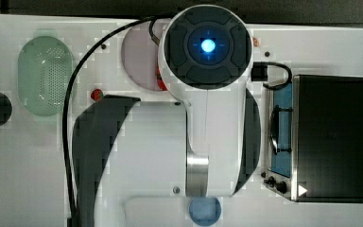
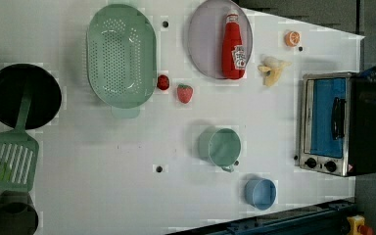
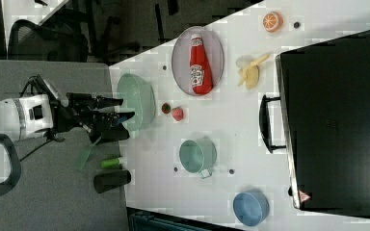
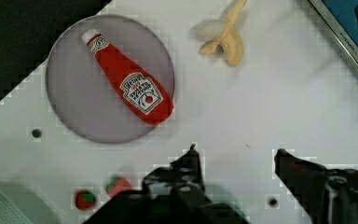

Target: Pick ketchup from plate and place it on table.

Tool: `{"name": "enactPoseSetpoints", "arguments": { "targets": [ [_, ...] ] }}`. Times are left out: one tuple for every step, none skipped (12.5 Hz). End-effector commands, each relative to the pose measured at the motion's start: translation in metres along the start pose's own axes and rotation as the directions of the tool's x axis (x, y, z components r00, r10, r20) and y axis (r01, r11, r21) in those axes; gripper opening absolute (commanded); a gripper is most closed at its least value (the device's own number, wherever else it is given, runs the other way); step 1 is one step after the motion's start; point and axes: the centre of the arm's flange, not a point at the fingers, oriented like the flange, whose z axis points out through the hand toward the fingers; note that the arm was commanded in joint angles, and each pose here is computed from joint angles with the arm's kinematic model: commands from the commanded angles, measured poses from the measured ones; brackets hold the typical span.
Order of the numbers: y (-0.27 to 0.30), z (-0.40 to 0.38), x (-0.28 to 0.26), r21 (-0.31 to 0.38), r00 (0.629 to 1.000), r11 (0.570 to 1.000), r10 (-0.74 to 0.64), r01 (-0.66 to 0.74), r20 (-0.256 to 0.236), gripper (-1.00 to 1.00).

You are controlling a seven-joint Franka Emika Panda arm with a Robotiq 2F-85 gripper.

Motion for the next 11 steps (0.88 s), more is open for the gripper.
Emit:
{"name": "enactPoseSetpoints", "arguments": {
  "targets": [
    [0.07,-0.027,-0.034,-0.053,0.991,0.993,0.109,-0.105,0.076,0.59],
    [0.07,-0.026,-0.034,-0.053,0.991,0.993,0.109,-0.105,0.076,0.8],
    [0.067,-0.024,-0.032,-0.051,0.992,0.993,0.106,-0.102,0.074,0.99],
    [0.063,-0.021,-0.03,-0.044,0.993,0.994,0.1,-0.097,0.067,1.0],
    [0.056,-0.015,-0.027,-0.036,0.994,0.995,0.091,-0.089,0.059,1.0],
    [0.048,-0.007,-0.024,-0.032,0.995,0.996,0.081,-0.08,0.056,1.0],
    [0.04,0.003,-0.021,-0.034,0.996,0.997,0.069,-0.067,0.059,1.0],
    [0.031,0.016,-0.019,-0.041,0.996,0.998,0.055,-0.053,0.068,1.0],
    [0.022,0.03,-0.019,-0.05,0.996,0.998,0.042,-0.038,0.081,1.0],
    [0.012,0.044,-0.017,-0.057,0.995,0.998,0.029,-0.024,0.094,1.0],
    [0.003,0.059,-0.017,-0.064,0.994,0.998,0.017,-0.01,0.107,1.0]
  ]
}}
